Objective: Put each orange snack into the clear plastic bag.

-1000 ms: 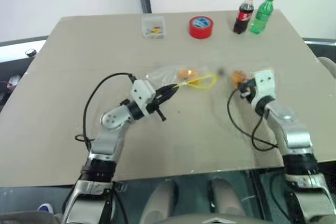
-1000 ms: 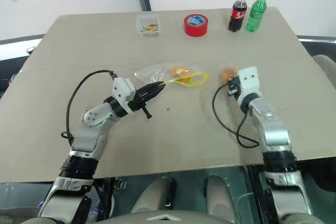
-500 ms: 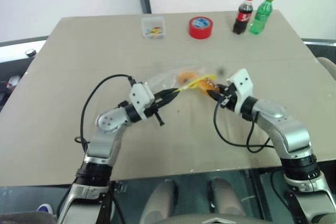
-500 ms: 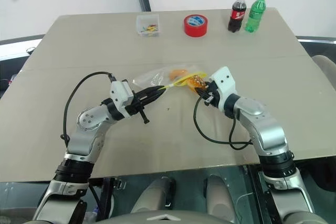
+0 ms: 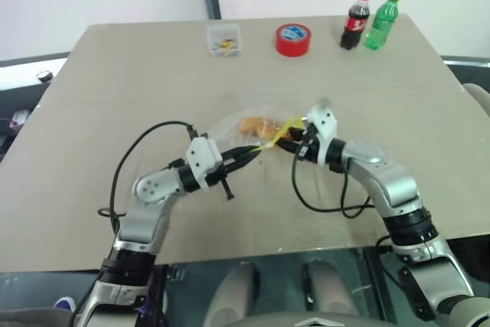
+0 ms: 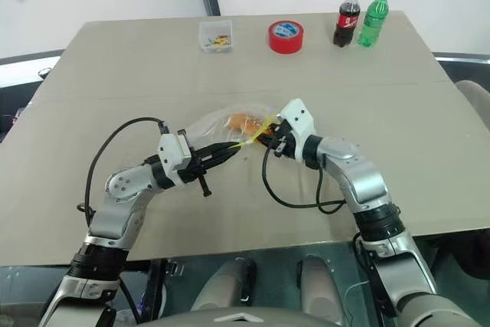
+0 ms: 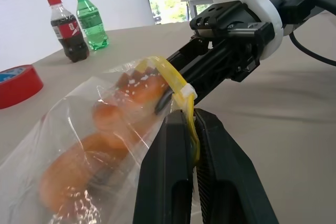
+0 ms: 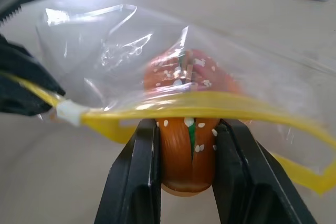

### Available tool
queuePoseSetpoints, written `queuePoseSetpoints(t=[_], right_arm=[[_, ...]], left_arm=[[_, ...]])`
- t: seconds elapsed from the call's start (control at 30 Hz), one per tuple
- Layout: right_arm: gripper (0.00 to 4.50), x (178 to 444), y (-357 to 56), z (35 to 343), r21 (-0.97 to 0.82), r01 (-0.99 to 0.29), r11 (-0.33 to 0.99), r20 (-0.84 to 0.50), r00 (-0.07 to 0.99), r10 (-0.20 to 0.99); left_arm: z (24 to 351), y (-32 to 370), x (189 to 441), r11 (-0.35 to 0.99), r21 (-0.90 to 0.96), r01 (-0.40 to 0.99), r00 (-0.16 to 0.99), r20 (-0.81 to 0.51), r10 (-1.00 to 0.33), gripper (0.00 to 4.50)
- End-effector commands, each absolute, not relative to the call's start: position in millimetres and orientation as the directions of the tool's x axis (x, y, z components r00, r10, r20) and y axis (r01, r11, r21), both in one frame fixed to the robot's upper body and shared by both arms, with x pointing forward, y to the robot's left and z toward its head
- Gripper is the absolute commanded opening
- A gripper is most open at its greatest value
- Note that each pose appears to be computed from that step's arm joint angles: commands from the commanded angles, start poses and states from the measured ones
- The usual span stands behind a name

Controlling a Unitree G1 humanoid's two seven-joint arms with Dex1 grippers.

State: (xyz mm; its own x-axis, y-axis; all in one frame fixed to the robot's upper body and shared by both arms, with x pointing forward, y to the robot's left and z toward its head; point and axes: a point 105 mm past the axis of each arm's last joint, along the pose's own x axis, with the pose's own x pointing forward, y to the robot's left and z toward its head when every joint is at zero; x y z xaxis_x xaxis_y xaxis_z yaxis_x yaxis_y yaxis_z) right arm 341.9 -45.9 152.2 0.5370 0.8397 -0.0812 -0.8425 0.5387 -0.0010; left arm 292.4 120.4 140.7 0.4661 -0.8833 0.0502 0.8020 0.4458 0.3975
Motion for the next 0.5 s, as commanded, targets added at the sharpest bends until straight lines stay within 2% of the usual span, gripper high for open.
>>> queuePoseSetpoints(t=[0.03,0.13,0.23,0.37,0.5], right_arm=[[1.28,346,-71,181,0.165,-0.799,0.579,0.051,0.593,0.804],[1.28,343,-71,181,0.267,-0.786,0.557,0.069,0.592,0.803],[1.28,339,-57,178,0.282,-0.792,0.542,0.063,0.579,0.813],[1.28,329,-26,165,0.137,-0.845,0.517,0.006,0.523,0.852],[1.28,317,-18,144,-0.168,-0.883,0.438,-0.122,0.459,0.88]], left_arm=[[151,124,286,0.45,0.437,0.779,0.468,0.073,-0.881,0.0],[150,122,283,0.446,0.43,0.785,0.461,0.076,-0.884,0.0],[151,119,282,0.436,0.428,0.792,0.448,0.079,-0.89,0.0],[153,116,282,0.425,0.428,0.798,0.433,0.083,-0.898,0.0],[152,118,282,0.418,0.435,0.798,0.433,0.069,-0.899,0.0]])
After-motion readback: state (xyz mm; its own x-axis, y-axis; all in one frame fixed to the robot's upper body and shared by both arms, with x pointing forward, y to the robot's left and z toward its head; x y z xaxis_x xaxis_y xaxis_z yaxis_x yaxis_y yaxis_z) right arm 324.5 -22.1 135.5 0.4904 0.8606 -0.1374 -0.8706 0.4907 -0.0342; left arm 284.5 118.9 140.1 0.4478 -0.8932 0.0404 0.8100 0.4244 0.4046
